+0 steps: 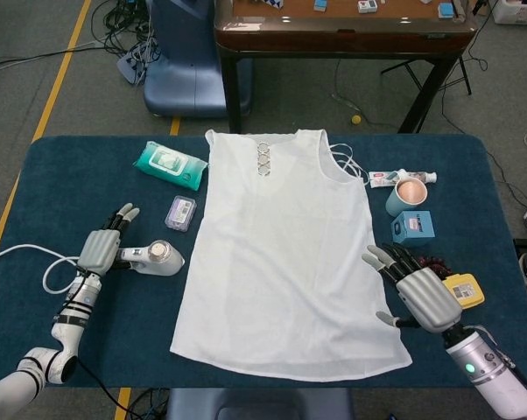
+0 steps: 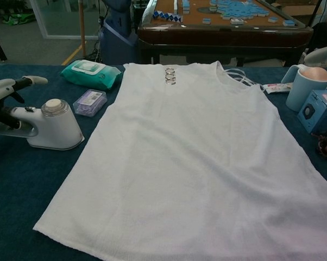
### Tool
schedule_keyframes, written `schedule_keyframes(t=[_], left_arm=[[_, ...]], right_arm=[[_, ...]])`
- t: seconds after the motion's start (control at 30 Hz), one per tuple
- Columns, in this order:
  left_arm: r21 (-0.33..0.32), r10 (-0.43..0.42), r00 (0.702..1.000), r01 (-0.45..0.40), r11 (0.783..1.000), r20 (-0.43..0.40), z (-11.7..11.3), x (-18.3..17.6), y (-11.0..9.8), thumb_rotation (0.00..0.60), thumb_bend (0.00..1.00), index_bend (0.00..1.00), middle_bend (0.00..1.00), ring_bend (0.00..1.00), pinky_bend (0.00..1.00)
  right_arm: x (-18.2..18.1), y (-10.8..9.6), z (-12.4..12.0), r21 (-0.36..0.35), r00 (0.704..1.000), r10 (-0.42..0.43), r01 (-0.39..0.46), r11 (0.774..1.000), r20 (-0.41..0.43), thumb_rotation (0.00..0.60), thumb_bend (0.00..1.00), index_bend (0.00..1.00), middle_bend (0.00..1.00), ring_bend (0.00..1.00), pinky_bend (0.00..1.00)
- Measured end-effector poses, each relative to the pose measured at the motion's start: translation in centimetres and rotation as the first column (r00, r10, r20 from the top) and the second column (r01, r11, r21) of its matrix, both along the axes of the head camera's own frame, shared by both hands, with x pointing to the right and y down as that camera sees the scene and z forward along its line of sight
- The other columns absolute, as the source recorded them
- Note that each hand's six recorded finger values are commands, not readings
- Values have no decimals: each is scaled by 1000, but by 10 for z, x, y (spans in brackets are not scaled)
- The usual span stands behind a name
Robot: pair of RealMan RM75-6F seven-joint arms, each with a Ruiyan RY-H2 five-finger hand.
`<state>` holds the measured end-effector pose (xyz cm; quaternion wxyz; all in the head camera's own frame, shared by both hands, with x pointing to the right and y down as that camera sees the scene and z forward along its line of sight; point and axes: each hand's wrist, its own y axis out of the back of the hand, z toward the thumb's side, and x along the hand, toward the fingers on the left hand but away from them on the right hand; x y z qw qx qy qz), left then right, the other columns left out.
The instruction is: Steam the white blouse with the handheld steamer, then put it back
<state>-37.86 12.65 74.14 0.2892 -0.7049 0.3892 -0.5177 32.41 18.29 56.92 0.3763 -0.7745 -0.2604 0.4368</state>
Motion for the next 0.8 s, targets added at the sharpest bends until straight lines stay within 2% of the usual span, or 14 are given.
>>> schedule_keyframes(t=[0.3,0.53,0.67,0.8], left_arm=[[-28,17,999,-16,999,41,-15,-2,8,600,25,0,0,0,154],[-38,-21,999,23,999,40,-36,-10,19,600,27,0,0,0,154],[-9,-56,998,57,998,20,-59,-14,25,600,27,3,0,17,154],[59,-81,996,79,995,37,-87,-25,32,600,27,52,24,40,154]], right_arm=[[10,-5,2,-1,1000,28,-28,1000,-7,600,188,0,68,0,23],[22,-6,5,-5,998,54,-54,999,-22,600,195,0,68,0,23],[32,-7,8,-4,996,68,-69,998,-60,600,283,0,84,0,23],[41,-6,10,13,993,87,-87,996,-83,600,290,0,103,0,23]])
